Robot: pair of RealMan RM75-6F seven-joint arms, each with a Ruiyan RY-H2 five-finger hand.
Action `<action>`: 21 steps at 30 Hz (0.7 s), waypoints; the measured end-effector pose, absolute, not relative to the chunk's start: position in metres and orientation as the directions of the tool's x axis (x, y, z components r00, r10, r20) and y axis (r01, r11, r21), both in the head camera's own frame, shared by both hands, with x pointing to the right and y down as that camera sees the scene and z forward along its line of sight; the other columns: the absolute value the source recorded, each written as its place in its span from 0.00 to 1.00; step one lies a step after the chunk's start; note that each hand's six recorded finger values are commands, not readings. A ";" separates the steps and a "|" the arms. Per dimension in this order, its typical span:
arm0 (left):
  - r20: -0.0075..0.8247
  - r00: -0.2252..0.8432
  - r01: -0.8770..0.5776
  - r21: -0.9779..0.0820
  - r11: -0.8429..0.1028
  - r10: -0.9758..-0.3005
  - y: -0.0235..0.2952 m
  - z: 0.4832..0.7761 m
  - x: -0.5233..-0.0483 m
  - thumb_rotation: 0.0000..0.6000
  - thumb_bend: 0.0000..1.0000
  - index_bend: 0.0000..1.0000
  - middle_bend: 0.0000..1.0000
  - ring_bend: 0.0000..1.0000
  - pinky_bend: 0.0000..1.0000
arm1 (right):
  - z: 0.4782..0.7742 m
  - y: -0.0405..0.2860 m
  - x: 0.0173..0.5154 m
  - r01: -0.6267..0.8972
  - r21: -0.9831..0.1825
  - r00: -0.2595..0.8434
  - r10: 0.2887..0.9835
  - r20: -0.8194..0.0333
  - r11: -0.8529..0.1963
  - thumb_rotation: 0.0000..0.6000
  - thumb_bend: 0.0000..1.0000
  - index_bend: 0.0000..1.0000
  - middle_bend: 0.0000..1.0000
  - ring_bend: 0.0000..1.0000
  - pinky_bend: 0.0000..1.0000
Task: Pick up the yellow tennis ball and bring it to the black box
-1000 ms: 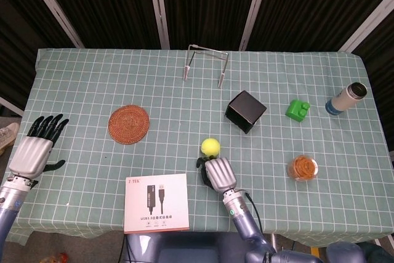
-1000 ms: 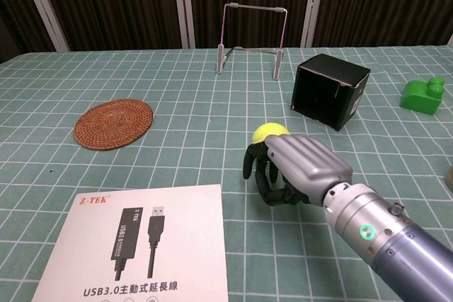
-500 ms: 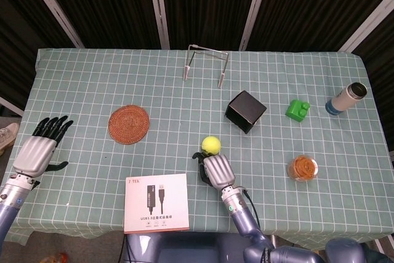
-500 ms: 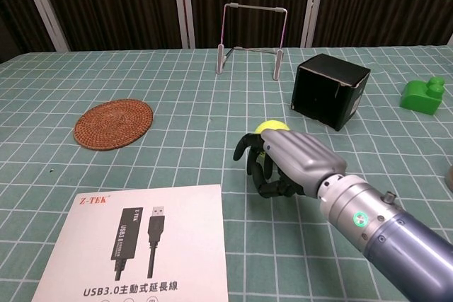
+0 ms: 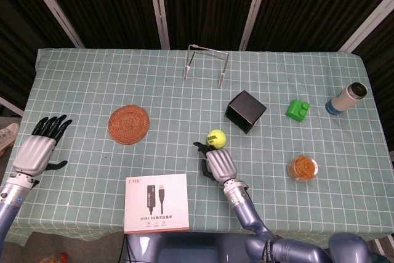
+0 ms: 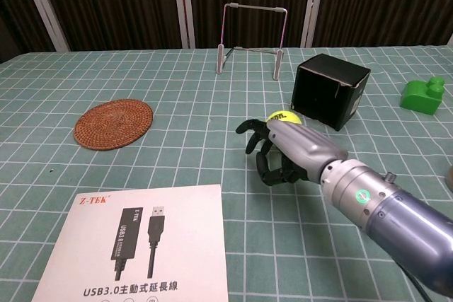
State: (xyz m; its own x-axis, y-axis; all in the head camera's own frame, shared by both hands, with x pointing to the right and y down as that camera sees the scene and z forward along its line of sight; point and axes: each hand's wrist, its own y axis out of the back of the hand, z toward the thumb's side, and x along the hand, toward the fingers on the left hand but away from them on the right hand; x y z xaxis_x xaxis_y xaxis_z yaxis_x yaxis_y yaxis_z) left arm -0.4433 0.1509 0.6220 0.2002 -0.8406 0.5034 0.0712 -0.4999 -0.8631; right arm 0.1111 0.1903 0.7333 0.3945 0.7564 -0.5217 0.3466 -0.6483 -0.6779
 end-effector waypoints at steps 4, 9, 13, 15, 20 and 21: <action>0.505 0.196 0.074 -0.862 -0.501 -0.840 0.150 0.623 -0.443 1.00 0.10 0.00 0.00 0.00 0.01 | 0.735 0.186 0.117 0.341 -0.681 0.389 0.757 -0.525 -0.648 1.00 0.77 0.14 0.30 0.28 0.47; 0.504 0.194 0.075 -0.863 -0.500 -0.841 0.150 0.623 -0.442 1.00 0.10 0.00 0.00 0.00 0.01 | 0.736 0.179 0.126 0.345 -0.686 0.376 0.764 -0.525 -0.641 1.00 0.77 0.10 0.26 0.24 0.42; 0.505 0.189 0.071 -0.863 -0.501 -0.842 0.149 0.623 -0.443 1.00 0.10 0.00 0.00 0.00 0.01 | 0.739 0.169 0.137 0.343 -0.694 0.358 0.771 -0.527 -0.634 1.00 0.77 0.08 0.24 0.22 0.35; 0.505 0.183 0.067 -0.862 -0.502 -0.843 0.148 0.623 -0.444 1.00 0.10 0.00 0.00 0.00 0.01 | 0.740 0.164 0.142 0.333 -0.707 0.344 0.779 -0.524 -0.623 1.00 0.77 0.08 0.25 0.22 0.32; 0.505 0.172 0.067 -0.862 -0.502 -0.846 0.147 0.624 -0.446 1.00 0.10 0.00 0.00 0.00 0.00 | 0.745 0.156 0.151 0.325 -0.710 0.329 0.779 -0.534 -0.624 1.00 0.77 0.08 0.25 0.22 0.29; 0.505 0.171 0.068 -0.863 -0.501 -0.846 0.147 0.624 -0.446 1.00 0.10 0.00 0.00 0.00 0.01 | 0.747 0.156 0.152 0.321 -0.710 0.328 0.777 -0.538 -0.627 1.00 0.77 0.08 0.25 0.21 0.28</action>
